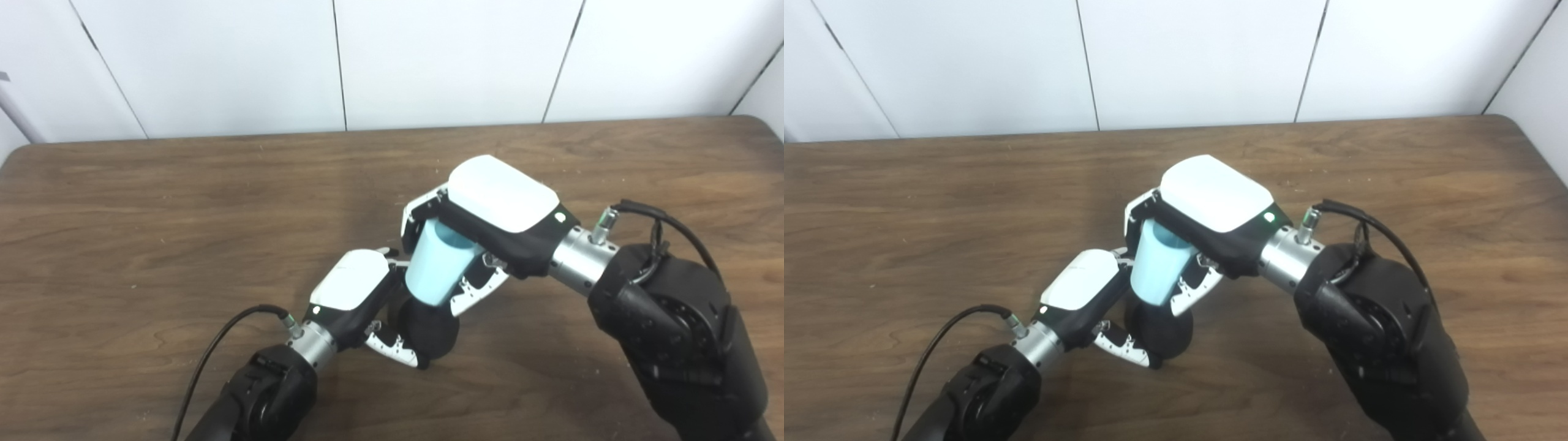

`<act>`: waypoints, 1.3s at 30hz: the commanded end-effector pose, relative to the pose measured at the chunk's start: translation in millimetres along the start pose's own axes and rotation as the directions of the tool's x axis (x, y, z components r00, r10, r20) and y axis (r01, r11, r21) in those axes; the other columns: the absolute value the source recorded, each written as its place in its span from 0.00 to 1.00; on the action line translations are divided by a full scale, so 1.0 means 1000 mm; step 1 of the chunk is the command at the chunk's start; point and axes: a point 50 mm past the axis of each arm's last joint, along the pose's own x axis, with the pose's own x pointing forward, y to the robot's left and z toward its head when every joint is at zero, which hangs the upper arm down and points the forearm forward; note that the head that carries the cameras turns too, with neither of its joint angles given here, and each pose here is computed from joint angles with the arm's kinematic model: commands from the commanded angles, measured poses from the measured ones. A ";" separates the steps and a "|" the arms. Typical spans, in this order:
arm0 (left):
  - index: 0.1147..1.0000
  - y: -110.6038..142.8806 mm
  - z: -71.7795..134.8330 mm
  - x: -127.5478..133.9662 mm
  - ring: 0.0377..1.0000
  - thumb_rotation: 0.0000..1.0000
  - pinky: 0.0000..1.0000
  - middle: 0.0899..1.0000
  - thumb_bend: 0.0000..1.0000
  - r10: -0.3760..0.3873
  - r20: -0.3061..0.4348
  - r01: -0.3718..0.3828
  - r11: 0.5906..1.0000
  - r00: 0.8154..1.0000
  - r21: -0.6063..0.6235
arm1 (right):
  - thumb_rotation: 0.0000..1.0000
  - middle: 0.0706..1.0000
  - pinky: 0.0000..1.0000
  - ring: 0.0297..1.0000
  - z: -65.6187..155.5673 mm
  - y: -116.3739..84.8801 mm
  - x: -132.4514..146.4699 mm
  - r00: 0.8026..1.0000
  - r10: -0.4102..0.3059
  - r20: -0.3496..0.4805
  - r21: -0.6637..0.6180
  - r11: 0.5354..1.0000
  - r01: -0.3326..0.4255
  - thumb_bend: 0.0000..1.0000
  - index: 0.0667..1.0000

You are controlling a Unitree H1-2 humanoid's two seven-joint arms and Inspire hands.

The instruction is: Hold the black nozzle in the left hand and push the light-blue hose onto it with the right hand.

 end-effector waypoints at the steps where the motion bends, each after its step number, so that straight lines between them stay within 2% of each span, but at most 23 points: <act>1: 0.42 -0.042 -0.007 -0.011 0.63 0.00 0.89 0.44 0.52 -0.219 -0.060 0.218 0.976 0.974 -0.030 | 0.00 0.47 0.31 0.41 0.002 -0.007 0.002 0.998 0.058 0.026 -0.019 0.998 -0.058 0.50 0.45; 4: 0.42 -0.043 -0.006 -0.010 0.63 0.00 0.89 0.44 0.52 -0.218 -0.058 0.216 0.976 0.974 -0.034 | 0.00 0.46 0.31 0.42 0.005 -0.017 0.007 0.997 0.075 0.032 -0.038 0.997 -0.073 0.50 0.45; 10: 0.42 -0.044 -0.006 -0.011 0.63 0.00 0.89 0.44 0.52 -0.216 -0.057 0.215 0.976 0.975 -0.034 | 0.00 0.47 0.31 0.40 0.014 -0.024 0.016 0.996 0.080 0.047 -0.092 0.993 -0.076 0.50 0.47; 18: 0.42 -0.045 -0.004 -0.010 0.63 0.00 0.89 0.44 0.52 -0.214 -0.058 0.212 0.977 0.975 -0.038 | 0.00 0.45 0.27 0.38 0.025 -0.021 0.020 0.995 0.062 0.077 -0.197 0.979 -0.045 0.49 0.52; 20: 0.42 -0.045 -0.004 -0.011 0.63 0.00 0.89 0.44 0.52 -0.214 -0.059 0.212 0.976 0.975 -0.038 | 0.00 0.43 0.21 0.33 0.025 -0.018 0.019 0.996 0.046 0.071 -0.209 0.977 -0.030 0.50 0.51; 22: 0.42 -0.045 -0.005 -0.011 0.63 0.00 0.89 0.44 0.52 -0.215 -0.060 0.213 0.976 0.975 -0.036 | 0.00 0.42 0.19 0.32 0.024 -0.014 0.018 0.998 0.018 0.062 -0.224 0.975 -0.004 0.51 0.51; 27: 0.42 -0.043 -0.005 -0.012 0.63 0.00 0.89 0.44 0.52 -0.217 -0.064 0.216 0.976 0.974 -0.032 | 0.00 0.48 0.29 0.36 0.027 -0.003 0.014 0.998 -0.042 0.042 -0.260 0.964 0.052 0.51 0.49; 39: 0.42 -0.044 -0.005 -0.011 0.63 0.00 0.89 0.44 0.52 -0.215 -0.064 0.213 0.976 0.975 -0.035 | 0.00 0.48 0.32 0.36 0.019 0.006 0.013 1.000 0.011 -0.009 -0.162 0.987 -0.013 0.51 0.50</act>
